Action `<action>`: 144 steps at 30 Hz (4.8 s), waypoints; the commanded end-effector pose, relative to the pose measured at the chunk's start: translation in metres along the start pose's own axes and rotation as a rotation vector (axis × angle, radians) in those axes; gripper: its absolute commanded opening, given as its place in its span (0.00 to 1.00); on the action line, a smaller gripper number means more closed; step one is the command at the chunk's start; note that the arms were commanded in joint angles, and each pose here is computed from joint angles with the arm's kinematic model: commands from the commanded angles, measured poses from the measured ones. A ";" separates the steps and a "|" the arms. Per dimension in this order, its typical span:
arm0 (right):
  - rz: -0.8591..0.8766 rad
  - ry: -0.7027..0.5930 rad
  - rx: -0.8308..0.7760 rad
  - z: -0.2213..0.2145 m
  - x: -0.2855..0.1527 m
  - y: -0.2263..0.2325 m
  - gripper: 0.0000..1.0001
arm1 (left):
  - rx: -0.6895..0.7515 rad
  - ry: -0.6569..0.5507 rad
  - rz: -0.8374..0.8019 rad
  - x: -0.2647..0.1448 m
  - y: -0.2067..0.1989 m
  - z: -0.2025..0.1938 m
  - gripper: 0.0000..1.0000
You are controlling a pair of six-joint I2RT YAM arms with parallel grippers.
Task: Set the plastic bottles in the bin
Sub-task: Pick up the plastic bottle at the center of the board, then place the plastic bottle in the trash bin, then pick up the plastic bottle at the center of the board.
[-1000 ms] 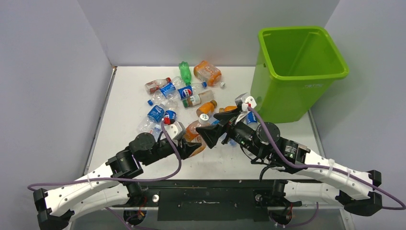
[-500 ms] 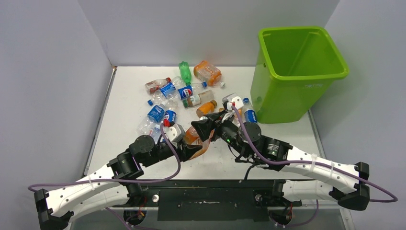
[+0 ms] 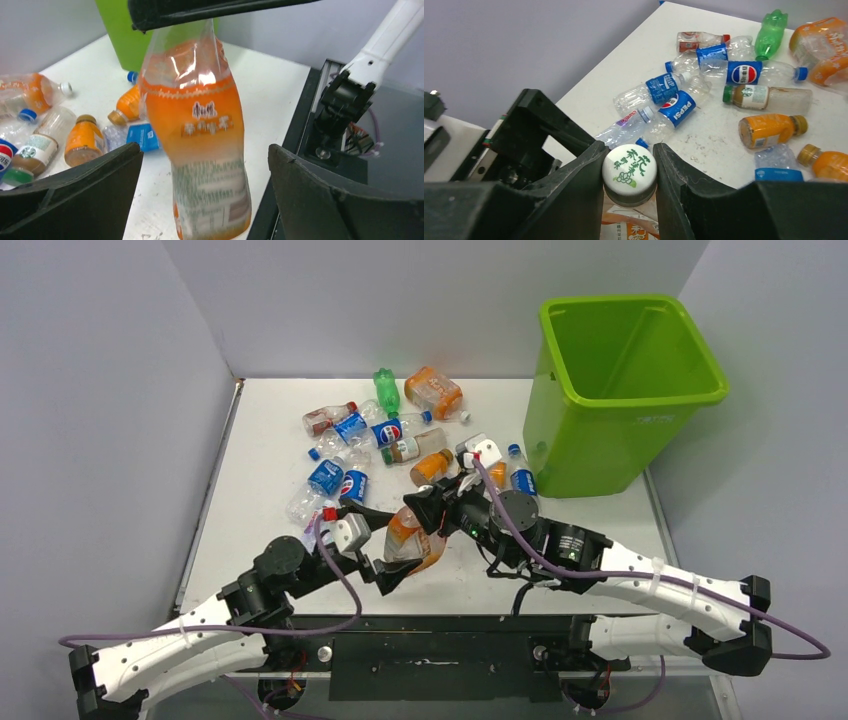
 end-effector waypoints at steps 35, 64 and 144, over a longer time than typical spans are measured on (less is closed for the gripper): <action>-1.380 -0.723 -0.027 0.298 -0.139 -0.225 0.05 | 0.109 -0.240 0.197 -0.015 0.023 0.035 0.96; -1.244 -0.662 0.044 0.284 -0.052 -0.309 0.90 | 0.103 -0.214 0.394 -0.016 0.043 0.034 0.96; -0.604 0.574 0.298 -0.278 -0.057 -0.180 0.33 | 0.209 -0.065 0.347 -0.006 0.041 0.019 0.96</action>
Point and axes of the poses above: each gripper's point midway between its finger pads, its own x axis out along the fingers, its own y axis along the line the jaws close on, z = x × y, the point moved 5 cm from there along -x, back along the fingers, and after that the axes turned 11 degrees about -x, right-handed, at the moved point
